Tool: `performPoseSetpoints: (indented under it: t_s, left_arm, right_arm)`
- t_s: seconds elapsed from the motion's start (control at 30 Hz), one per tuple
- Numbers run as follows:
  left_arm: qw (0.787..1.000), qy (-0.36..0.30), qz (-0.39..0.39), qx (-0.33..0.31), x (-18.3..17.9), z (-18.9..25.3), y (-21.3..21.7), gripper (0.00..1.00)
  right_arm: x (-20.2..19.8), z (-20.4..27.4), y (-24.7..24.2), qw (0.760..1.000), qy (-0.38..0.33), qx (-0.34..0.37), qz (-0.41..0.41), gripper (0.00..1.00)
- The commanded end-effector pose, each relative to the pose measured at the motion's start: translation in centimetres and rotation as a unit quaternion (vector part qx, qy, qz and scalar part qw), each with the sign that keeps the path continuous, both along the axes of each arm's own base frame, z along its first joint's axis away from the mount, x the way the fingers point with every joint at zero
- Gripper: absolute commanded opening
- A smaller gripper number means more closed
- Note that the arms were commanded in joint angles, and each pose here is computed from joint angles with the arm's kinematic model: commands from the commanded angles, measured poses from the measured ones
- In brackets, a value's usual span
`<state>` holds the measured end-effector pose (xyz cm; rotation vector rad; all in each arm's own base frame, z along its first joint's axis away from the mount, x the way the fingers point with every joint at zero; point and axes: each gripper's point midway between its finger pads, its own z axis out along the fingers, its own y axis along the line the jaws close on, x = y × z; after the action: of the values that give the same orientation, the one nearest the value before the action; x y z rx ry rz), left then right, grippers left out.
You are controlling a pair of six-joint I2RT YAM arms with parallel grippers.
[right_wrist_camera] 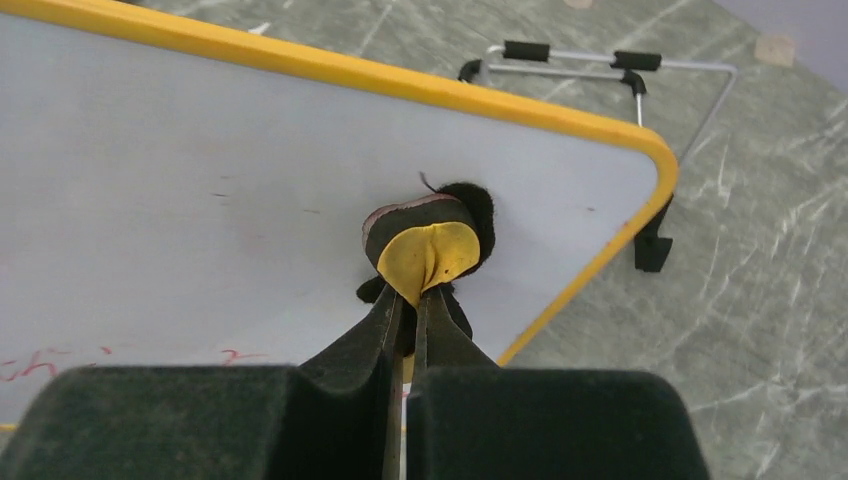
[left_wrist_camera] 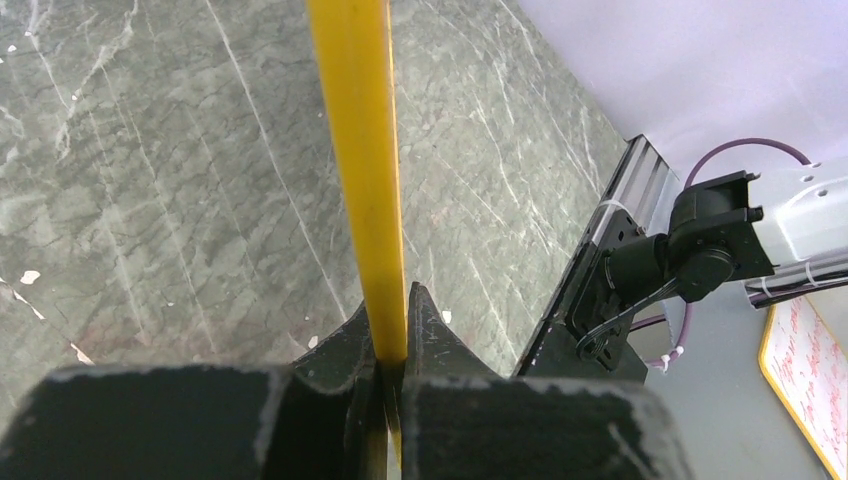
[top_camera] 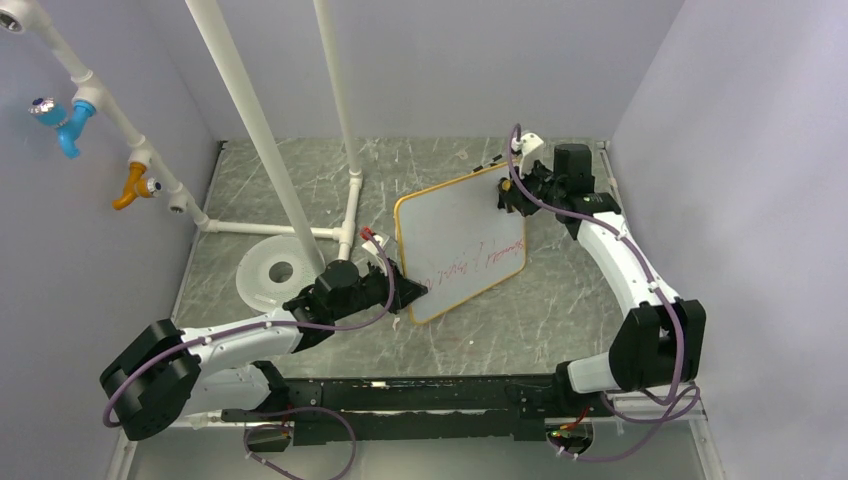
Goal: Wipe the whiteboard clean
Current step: Erase the whiteboard at the center of the board.
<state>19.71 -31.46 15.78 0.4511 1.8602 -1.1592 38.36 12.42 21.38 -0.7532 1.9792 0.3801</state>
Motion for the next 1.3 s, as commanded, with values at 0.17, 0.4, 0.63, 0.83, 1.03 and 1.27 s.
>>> performPoseSetpoints:
  t_s: [0.17, 0.4, 0.63, 0.83, 1.03, 1.27]
  left_arm:
    - [0.994, -0.074, -0.063, -0.055, -1.8, 4.9, -1.4, 0.0]
    - [0.994, -0.071, -0.064, -0.053, -1.7, 4.7, -1.6, 0.0]
    - [0.994, -0.067, -0.067, -0.052, -1.6, 4.5, -1.8, 0.0]
    - [0.994, -0.066, -0.067, -0.051, -1.6, 4.5, -1.9, 0.0]
    - [0.994, -0.066, -0.067, -0.05, -1.5, 4.4, -2.0, 0.0]
    - [0.994, -0.066, -0.068, -0.049, -1.4, 4.6, -2.1, 0.0]
  right_arm:
    - [-4.9, -1.8, 5.0, 0.989, 0.027, 0.013, 0.145, 0.0]
    - [-11.0, 1.0, 9.9, 0.955, -0.004, 0.035, 0.294, 0.0]
    - [-7.5, 0.5, 7.7, 0.981, -0.02, 0.018, 0.192, 0.0]
    - [-3.0, 1.0, 2.5, 0.999, -0.031, 0.013, 0.031, 0.0]
    - [-5.6, -0.3, 4.6, 0.993, 0.0, 0.021, 0.12, 0.0]
    - [-12.1, 1.5, 11.6, 0.949, -0.012, 0.03, 0.313, 0.0]
